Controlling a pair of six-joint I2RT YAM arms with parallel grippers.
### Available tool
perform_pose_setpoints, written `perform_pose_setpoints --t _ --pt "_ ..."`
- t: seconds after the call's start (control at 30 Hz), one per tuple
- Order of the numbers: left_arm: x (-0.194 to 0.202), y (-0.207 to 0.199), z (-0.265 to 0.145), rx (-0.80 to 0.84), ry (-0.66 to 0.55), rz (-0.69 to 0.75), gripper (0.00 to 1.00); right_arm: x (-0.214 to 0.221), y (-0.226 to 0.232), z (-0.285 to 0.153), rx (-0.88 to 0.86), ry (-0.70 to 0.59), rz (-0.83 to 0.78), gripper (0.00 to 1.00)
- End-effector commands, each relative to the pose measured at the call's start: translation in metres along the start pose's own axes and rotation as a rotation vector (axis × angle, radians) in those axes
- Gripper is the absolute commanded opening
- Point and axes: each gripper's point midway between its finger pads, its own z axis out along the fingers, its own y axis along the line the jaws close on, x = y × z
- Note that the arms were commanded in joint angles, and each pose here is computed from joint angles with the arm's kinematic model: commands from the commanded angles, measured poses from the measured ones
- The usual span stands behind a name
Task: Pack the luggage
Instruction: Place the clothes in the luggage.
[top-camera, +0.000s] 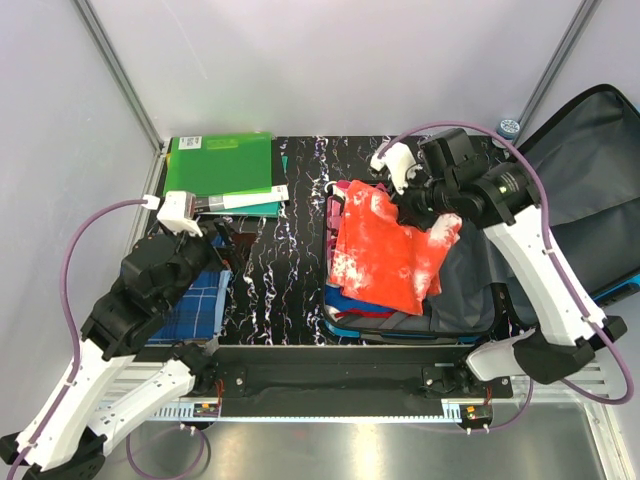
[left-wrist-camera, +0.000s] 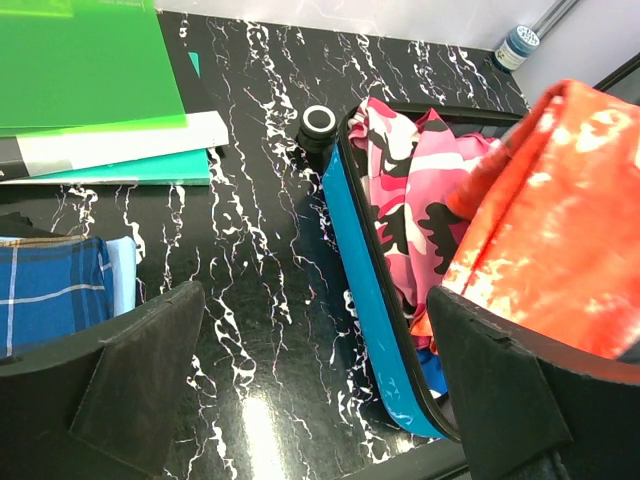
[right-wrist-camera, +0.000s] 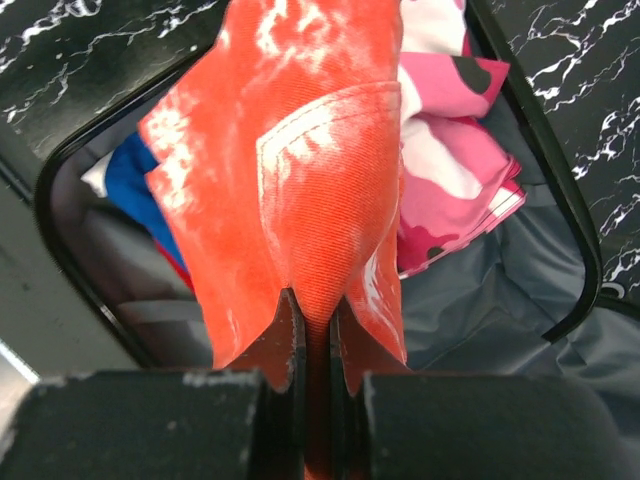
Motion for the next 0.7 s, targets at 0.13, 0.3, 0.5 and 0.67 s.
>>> perform_pose_setpoints --t 0.13,0.3,0.5,0.67 --pt "-0.005 -0.001 0.006 0.008 -0.027 0.01 0.99 -0.056 -0.025 0.012 0.008 -0.236 -0.073 0.0" --pt "-0.001 -0.002 0.01 0.014 -0.017 0.008 0.99 -0.062 -0.049 0.022 0.032 -0.272 -0.058 0.0" --pt "0.0 0.0 0.013 0.007 -0.016 0.009 0.99 -0.062 -0.087 0.054 0.043 -0.261 -0.007 0.0" --pt "0.001 0.001 0.016 0.002 -0.012 0.014 0.99 -0.061 -0.121 0.103 0.045 -0.242 0.03 0.0"
